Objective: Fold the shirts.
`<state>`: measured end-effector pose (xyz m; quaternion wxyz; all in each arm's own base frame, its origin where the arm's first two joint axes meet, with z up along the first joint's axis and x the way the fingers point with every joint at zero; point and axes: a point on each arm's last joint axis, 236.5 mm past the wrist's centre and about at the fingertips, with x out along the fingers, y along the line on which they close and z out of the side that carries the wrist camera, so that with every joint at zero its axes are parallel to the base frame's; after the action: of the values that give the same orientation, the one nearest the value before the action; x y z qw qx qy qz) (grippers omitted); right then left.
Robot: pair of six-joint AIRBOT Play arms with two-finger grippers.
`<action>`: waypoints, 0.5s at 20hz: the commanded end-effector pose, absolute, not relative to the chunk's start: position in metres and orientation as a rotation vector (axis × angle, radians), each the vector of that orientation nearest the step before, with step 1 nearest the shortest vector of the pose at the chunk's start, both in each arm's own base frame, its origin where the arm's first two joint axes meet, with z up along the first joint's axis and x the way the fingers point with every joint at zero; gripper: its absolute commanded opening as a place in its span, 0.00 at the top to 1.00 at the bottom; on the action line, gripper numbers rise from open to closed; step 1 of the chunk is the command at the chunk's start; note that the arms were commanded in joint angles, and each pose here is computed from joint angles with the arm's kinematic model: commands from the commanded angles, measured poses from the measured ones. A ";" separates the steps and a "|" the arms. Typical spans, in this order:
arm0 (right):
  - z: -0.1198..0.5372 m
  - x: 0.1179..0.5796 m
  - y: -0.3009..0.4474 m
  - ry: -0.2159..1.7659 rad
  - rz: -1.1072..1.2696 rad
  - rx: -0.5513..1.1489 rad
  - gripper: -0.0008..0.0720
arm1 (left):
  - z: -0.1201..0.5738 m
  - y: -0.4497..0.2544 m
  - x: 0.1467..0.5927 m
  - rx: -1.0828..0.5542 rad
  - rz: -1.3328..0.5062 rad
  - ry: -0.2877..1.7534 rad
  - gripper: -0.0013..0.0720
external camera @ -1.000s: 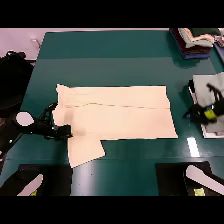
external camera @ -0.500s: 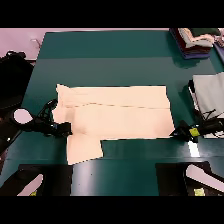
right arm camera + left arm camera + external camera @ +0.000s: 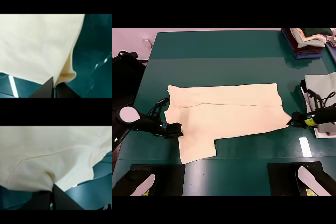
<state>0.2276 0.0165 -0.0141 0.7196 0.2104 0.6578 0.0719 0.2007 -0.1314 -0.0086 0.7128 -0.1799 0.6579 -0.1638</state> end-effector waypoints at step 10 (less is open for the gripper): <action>0.023 0.233 0.001 1.390 0.097 0.319 0.96 | 0.083 -0.080 0.276 -0.198 -0.205 1.084 0.95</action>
<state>0.2154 0.0030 0.0236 0.7540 0.1480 0.6385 0.0447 0.2403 -0.1054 0.0753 0.8169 -0.1331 0.5434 -0.1402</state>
